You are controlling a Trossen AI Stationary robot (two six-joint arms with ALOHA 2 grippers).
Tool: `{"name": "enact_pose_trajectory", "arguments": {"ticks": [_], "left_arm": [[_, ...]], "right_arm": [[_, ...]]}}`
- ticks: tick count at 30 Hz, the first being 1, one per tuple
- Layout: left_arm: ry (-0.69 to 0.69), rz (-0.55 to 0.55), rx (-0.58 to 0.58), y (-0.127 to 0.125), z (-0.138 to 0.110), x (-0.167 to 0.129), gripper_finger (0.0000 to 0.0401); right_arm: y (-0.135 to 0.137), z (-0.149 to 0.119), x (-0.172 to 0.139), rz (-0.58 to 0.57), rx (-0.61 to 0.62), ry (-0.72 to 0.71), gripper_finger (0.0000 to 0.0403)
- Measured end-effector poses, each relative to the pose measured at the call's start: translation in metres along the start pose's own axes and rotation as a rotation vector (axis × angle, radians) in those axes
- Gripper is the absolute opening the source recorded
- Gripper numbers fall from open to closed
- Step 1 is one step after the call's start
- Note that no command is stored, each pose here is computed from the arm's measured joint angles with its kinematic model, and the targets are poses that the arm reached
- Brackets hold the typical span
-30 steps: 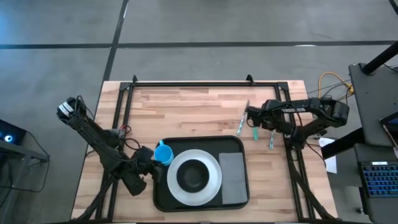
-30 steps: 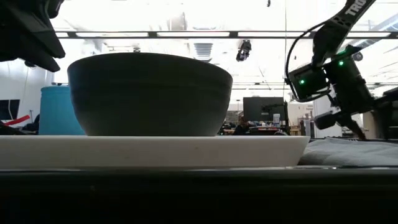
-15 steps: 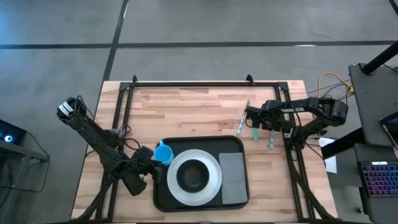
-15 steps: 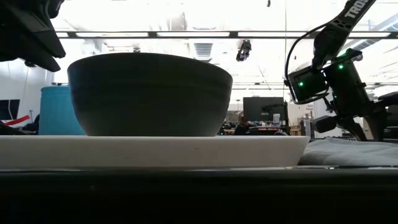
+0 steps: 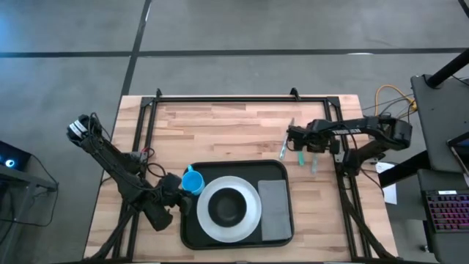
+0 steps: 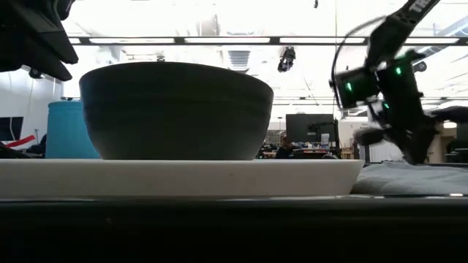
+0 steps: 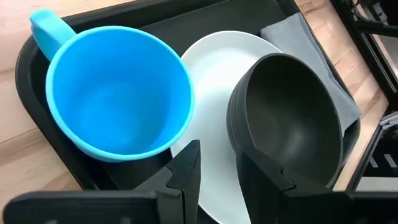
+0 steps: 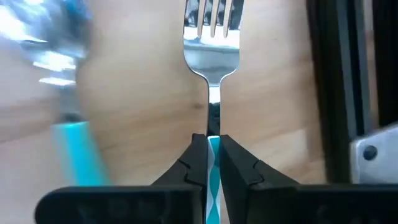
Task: Set up tray
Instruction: Put the fork on top of the napkin
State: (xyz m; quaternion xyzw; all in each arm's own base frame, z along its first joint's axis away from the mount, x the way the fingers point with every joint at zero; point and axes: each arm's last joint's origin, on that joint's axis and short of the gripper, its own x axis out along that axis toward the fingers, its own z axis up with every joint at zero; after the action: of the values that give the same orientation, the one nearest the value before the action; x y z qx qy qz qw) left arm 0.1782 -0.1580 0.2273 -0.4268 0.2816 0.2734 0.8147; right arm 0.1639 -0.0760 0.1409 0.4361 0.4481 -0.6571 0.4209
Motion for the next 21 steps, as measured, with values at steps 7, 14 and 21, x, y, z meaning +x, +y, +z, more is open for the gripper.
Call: {"name": "enact_pose_trajectory", "arguments": {"ticks": [7,14,21], "left_arm": [[0.002,-0.006,-0.004,-0.001,0.0,0.0,0.0084],[0.007,-0.012,-0.01,-0.001,-0.001,0.0,0.0084],[0.009,-0.014,-0.004,-0.002,-0.001,0.0,0.0084]], "right_arm": [[0.007,-0.011,-0.037,0.109,-0.029,-0.103,0.0014],[0.017,-0.05,-0.078,0.208,-0.096,-0.111,0.0013],[0.025,-0.124,-0.118,0.326,-0.169,-0.047,0.0013]]}}
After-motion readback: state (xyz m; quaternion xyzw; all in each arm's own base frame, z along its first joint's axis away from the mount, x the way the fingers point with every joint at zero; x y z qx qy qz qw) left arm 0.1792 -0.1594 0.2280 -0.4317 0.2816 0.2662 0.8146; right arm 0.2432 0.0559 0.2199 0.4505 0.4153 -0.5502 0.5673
